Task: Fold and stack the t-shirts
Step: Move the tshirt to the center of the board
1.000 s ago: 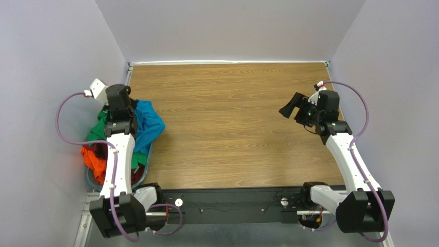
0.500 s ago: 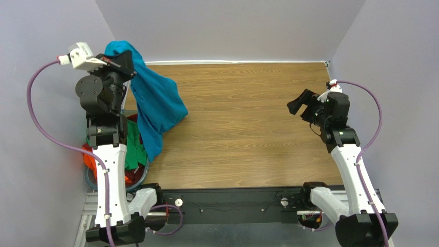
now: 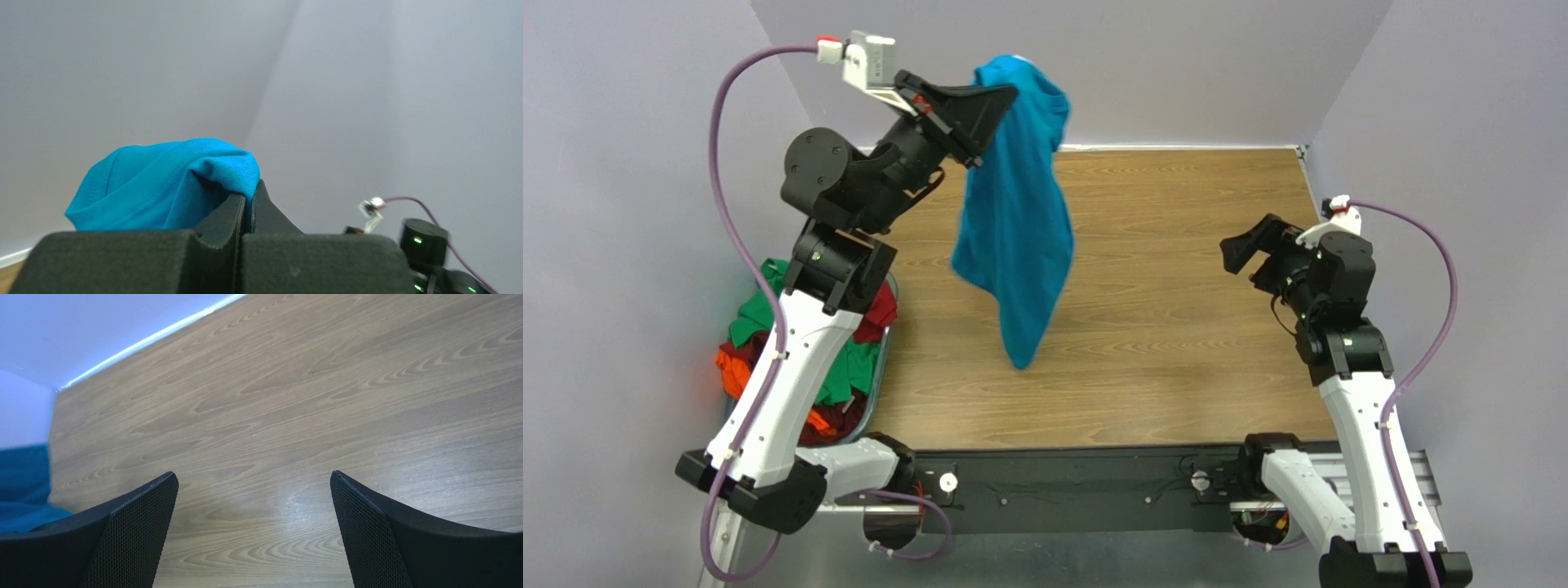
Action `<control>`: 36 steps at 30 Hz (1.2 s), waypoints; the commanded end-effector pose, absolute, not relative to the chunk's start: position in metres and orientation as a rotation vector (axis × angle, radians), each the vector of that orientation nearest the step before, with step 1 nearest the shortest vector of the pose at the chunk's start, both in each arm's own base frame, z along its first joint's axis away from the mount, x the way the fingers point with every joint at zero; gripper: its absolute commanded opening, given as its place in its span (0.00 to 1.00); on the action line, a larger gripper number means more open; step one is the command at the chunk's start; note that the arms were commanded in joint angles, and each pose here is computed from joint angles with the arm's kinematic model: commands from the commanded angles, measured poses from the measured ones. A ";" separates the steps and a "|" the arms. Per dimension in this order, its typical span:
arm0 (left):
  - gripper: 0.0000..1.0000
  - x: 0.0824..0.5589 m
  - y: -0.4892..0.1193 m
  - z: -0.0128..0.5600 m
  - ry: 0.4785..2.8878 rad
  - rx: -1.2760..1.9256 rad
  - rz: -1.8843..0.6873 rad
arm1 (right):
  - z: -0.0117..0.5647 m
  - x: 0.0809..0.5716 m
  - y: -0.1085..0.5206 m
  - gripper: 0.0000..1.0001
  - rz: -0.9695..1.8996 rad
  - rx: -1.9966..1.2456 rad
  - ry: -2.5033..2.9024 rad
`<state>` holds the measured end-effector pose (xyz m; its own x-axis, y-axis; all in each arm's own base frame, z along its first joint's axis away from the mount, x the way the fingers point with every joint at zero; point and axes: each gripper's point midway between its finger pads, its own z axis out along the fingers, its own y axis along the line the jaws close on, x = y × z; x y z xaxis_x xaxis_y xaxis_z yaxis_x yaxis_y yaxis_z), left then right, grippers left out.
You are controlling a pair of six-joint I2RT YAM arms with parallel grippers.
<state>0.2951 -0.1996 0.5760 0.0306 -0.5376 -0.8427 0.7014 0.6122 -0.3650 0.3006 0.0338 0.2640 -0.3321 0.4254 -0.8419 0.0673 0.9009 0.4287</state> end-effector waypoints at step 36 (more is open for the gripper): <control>0.98 0.380 -0.194 0.227 2.014 -0.133 -0.532 | 0.149 0.282 0.122 1.00 0.516 0.126 2.299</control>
